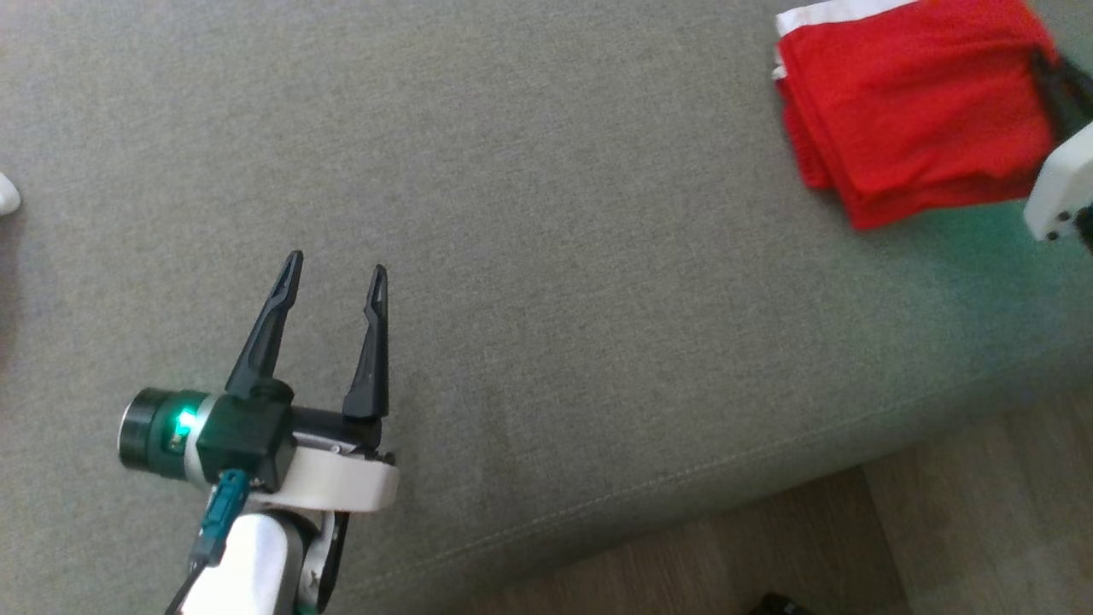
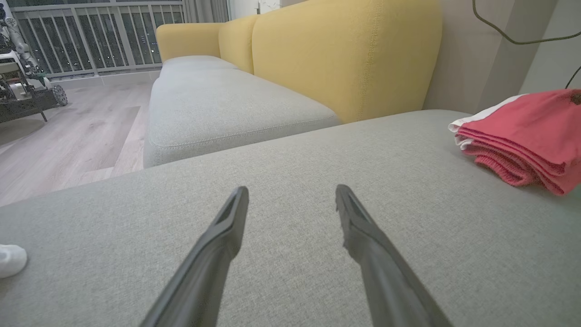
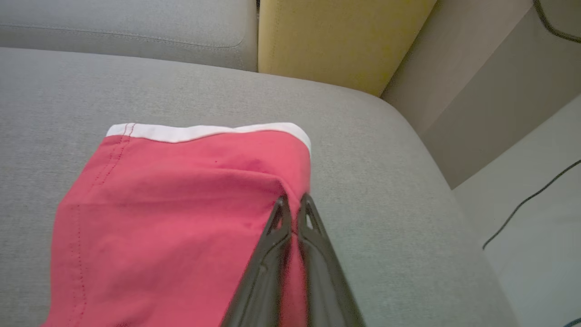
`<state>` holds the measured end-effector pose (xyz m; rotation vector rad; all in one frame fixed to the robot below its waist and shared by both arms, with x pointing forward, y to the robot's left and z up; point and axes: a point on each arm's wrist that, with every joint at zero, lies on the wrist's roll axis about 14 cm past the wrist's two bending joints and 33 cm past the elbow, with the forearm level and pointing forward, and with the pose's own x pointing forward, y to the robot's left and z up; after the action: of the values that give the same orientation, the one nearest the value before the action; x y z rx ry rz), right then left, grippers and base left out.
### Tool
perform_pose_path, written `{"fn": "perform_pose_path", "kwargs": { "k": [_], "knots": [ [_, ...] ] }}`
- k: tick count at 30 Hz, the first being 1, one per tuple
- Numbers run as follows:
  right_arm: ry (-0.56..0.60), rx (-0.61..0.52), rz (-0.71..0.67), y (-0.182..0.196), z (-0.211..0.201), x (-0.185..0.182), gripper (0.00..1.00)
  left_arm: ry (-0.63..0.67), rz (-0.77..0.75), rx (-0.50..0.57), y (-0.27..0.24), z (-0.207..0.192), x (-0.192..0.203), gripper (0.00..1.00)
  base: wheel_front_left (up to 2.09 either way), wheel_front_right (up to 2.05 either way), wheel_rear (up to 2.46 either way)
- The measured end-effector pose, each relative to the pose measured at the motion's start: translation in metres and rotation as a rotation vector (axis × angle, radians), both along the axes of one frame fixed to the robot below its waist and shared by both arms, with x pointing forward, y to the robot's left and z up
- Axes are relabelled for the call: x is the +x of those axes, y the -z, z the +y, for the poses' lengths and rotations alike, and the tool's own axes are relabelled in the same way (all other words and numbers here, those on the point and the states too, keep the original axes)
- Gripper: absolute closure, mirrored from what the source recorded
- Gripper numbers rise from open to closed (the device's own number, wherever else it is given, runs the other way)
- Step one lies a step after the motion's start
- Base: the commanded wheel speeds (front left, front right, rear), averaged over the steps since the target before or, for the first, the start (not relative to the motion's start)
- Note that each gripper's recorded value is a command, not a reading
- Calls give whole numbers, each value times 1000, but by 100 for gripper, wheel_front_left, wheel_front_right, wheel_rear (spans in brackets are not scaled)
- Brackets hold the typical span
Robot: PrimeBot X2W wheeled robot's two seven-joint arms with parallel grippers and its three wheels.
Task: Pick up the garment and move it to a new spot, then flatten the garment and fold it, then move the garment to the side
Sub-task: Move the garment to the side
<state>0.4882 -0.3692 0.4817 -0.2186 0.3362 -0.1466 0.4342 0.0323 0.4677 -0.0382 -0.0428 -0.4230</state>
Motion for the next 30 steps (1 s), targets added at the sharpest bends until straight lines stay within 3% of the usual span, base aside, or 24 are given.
{"fn": "perform_pose_path", "kwargs": {
  "k": [19,20,21,30],
  "knots": [
    [38,-202,-53,-24,-18,12,100,-13,19,3,9,4,4,0,0,0,0],
    [48,-200,-52,-23,-19,10,70,-14,19,3,9,5,4,0,0,0,0],
    [55,-200,-45,-21,-20,9,0,-15,19,3,8,5,4,0,0,0,0],
    [-1,-305,-138,-39,-2,8,0,-40,7,13,3,11,3,0,0,0,0]
  ]
}}
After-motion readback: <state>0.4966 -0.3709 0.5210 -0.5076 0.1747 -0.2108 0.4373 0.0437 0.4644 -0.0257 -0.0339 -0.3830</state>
